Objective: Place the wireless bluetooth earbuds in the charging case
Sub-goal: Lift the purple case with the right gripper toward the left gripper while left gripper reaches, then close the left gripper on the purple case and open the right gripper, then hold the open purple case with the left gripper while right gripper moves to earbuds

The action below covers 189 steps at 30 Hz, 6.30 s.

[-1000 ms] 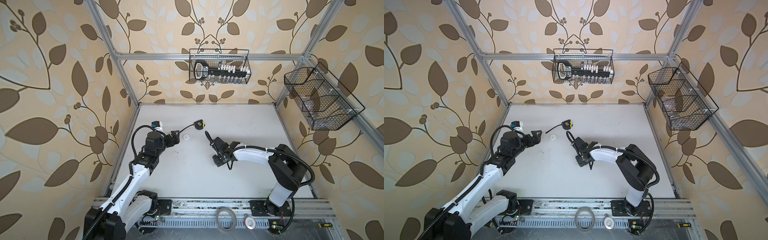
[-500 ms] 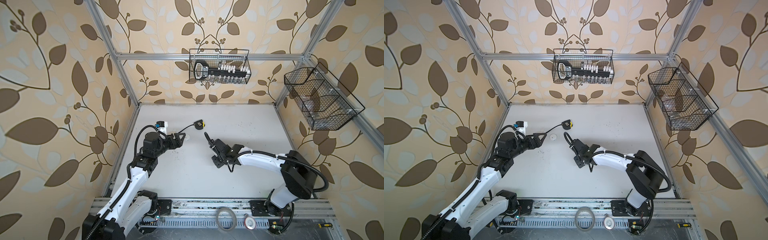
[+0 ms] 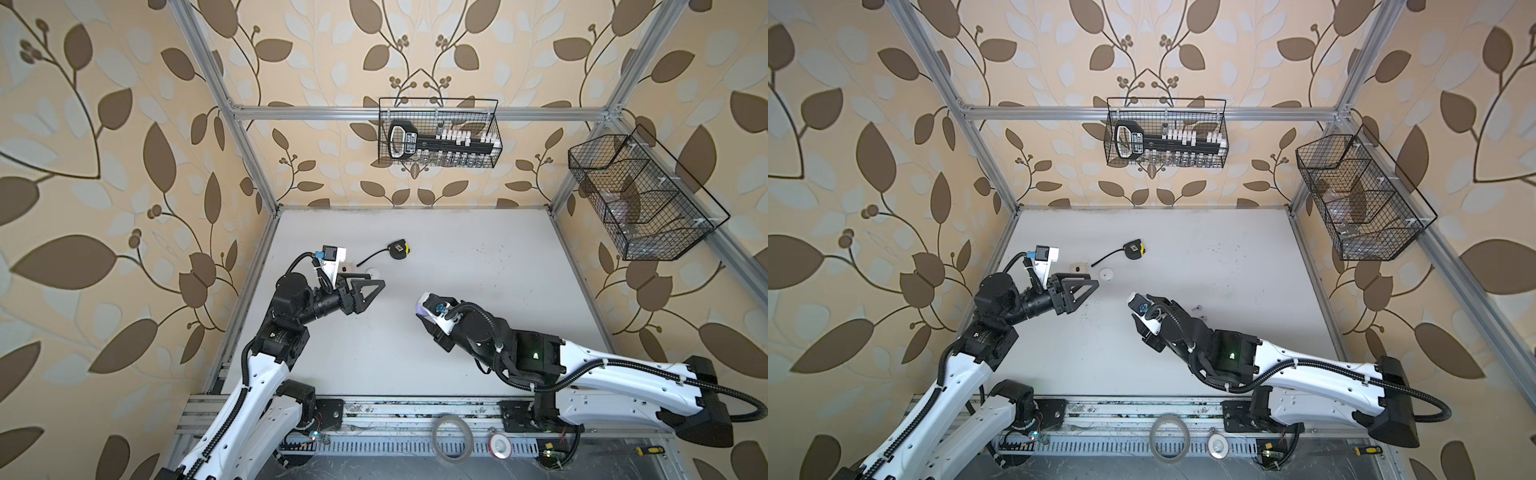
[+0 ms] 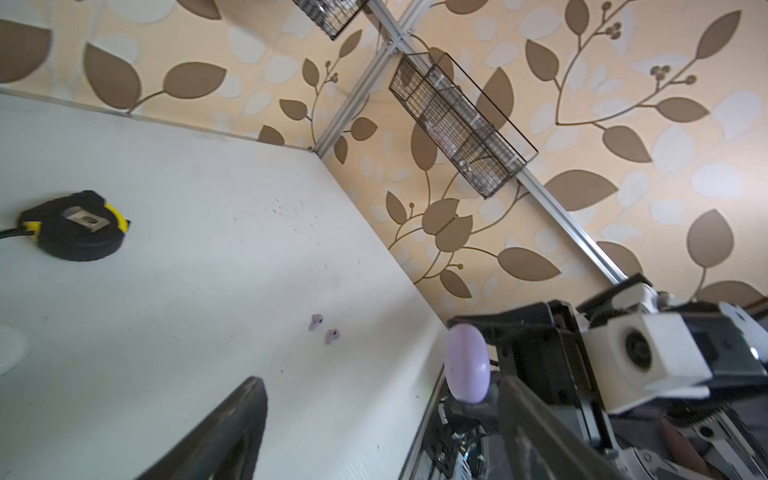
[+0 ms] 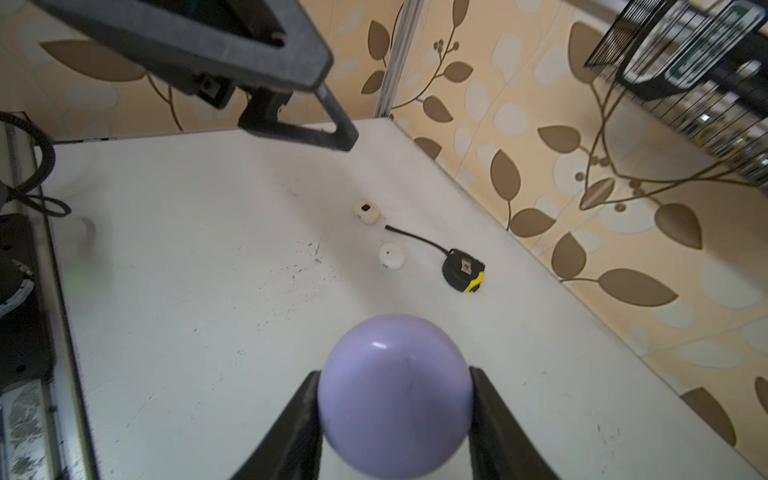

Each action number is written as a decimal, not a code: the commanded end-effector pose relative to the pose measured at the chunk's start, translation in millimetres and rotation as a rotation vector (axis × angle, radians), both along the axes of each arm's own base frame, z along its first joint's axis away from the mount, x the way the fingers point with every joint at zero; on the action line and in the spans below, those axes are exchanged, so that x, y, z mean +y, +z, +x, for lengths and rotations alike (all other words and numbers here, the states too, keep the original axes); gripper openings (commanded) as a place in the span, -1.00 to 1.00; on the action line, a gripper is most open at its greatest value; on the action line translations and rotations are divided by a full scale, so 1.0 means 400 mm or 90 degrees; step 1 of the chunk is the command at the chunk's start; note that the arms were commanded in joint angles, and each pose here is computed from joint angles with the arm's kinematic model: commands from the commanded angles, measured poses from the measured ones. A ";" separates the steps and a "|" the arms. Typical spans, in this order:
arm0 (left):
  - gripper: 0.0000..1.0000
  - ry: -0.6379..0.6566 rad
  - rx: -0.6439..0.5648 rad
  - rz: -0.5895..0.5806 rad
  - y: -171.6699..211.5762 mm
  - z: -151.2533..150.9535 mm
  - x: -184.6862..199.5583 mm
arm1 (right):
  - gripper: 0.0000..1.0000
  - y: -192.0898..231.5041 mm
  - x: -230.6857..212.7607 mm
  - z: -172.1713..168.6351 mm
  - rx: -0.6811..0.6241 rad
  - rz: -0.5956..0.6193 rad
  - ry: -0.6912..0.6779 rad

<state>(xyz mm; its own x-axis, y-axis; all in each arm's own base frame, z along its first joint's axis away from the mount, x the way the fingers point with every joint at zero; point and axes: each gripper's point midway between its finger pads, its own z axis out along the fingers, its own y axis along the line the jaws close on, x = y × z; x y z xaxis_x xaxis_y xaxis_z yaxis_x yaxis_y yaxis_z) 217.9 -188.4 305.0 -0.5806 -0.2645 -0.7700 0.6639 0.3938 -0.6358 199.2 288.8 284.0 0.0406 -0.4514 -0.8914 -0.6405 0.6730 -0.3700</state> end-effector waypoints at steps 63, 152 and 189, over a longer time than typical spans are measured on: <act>-0.17 -0.131 -0.100 0.067 0.014 -0.094 -0.148 | -0.59 0.073 0.103 -0.015 -0.107 0.022 0.052; -1.00 -0.254 -0.461 0.067 -0.017 -0.265 -0.137 | 0.09 0.124 0.031 -0.084 0.146 0.295 0.019; -1.00 -0.027 -0.370 0.162 -0.052 -0.088 -0.102 | 0.18 -0.549 -0.438 0.156 0.680 0.220 -0.506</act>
<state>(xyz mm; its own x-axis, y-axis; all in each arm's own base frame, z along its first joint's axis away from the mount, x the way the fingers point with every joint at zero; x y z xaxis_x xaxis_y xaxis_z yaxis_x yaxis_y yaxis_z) 185.3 -229.9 259.3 -0.1309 0.0084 -0.9914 0.8841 0.4535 -0.1128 260.1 116.2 73.8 -0.8952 0.1959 -0.4002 0.0634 0.9451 0.3207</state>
